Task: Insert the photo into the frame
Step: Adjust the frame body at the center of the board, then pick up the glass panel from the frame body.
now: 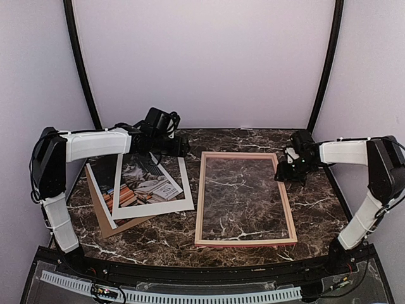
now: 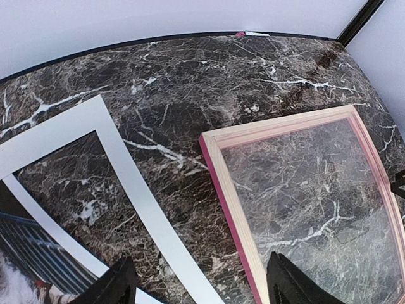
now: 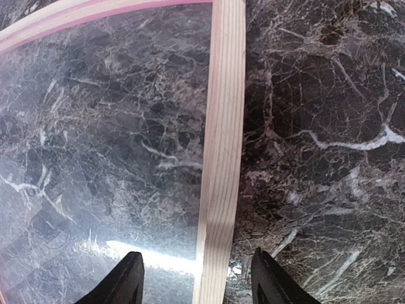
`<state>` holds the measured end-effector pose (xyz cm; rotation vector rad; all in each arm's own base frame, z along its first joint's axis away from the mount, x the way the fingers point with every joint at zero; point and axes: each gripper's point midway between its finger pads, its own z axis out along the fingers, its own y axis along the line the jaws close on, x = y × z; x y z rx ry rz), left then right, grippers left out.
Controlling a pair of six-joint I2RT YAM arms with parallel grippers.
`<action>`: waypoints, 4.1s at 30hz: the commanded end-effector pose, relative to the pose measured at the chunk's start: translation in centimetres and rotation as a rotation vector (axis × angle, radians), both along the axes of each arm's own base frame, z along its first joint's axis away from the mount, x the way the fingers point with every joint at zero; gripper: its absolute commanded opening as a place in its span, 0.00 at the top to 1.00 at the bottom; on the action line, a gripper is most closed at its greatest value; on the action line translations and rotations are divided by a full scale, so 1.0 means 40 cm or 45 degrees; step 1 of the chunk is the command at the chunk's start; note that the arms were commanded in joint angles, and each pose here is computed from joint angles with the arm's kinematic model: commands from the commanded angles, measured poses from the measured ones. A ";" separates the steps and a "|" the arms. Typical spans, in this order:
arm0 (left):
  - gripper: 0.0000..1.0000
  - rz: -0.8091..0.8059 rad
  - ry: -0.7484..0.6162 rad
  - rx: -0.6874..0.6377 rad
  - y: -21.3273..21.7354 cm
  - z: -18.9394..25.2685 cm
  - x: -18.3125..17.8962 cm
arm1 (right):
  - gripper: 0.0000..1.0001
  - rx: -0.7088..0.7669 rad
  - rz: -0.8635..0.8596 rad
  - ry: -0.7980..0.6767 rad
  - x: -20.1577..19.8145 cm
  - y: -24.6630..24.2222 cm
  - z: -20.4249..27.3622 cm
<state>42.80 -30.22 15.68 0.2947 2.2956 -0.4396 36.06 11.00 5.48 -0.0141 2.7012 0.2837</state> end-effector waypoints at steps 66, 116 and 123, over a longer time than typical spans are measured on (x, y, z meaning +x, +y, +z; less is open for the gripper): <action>0.48 -0.811 0.338 0.041 -0.142 -0.309 0.110 | 0.85 -0.219 0.655 0.057 0.129 0.055 -0.068; 0.28 -0.789 0.416 -0.303 -0.129 -0.226 0.126 | 0.50 -0.098 0.537 -0.010 0.151 0.046 -0.027; 0.23 -0.821 0.423 -0.179 -0.149 -0.276 0.097 | 0.38 -0.031 0.485 -0.049 0.154 0.028 0.003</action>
